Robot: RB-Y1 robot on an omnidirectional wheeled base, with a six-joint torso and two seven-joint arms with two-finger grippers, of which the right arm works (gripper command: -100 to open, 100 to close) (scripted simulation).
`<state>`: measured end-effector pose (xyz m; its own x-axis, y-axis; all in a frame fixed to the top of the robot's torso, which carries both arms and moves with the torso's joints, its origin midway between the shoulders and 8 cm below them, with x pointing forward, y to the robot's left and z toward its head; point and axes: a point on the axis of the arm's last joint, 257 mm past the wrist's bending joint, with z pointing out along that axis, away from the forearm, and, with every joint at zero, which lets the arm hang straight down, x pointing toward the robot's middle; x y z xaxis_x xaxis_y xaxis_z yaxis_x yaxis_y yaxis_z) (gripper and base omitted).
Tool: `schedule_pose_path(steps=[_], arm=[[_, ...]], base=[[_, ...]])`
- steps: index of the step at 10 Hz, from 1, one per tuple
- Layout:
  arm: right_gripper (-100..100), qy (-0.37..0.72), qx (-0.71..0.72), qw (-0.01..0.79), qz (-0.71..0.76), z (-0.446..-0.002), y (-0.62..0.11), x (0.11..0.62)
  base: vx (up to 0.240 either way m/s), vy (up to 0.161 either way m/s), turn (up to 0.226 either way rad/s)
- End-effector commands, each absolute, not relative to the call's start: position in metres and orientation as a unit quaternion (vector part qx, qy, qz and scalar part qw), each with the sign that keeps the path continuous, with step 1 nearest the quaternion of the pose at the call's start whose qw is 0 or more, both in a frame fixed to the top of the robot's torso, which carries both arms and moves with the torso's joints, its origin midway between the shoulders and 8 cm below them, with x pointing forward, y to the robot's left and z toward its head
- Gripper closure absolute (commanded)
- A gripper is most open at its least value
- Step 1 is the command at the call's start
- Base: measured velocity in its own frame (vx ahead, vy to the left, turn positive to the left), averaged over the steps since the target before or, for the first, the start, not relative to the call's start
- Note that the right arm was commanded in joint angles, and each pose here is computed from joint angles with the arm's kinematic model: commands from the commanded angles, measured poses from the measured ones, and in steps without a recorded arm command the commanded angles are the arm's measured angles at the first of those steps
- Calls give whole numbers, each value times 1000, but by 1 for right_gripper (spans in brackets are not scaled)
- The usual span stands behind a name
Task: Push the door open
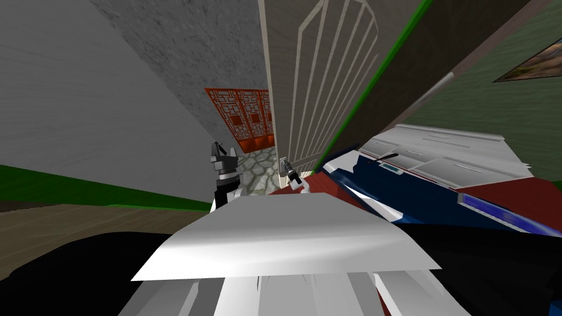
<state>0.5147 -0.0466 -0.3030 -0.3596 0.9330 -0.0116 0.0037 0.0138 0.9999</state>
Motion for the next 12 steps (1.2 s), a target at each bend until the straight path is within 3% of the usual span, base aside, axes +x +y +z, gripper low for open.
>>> schedule_pose_path(steps=[1, 12], arm=[[100, 581, 396, 413, 579, -294, -55, 522], [100, 565, 424, 452, 546, -296, -120, 541]], base=[[131, 131, -52], [138, 124, -63]])
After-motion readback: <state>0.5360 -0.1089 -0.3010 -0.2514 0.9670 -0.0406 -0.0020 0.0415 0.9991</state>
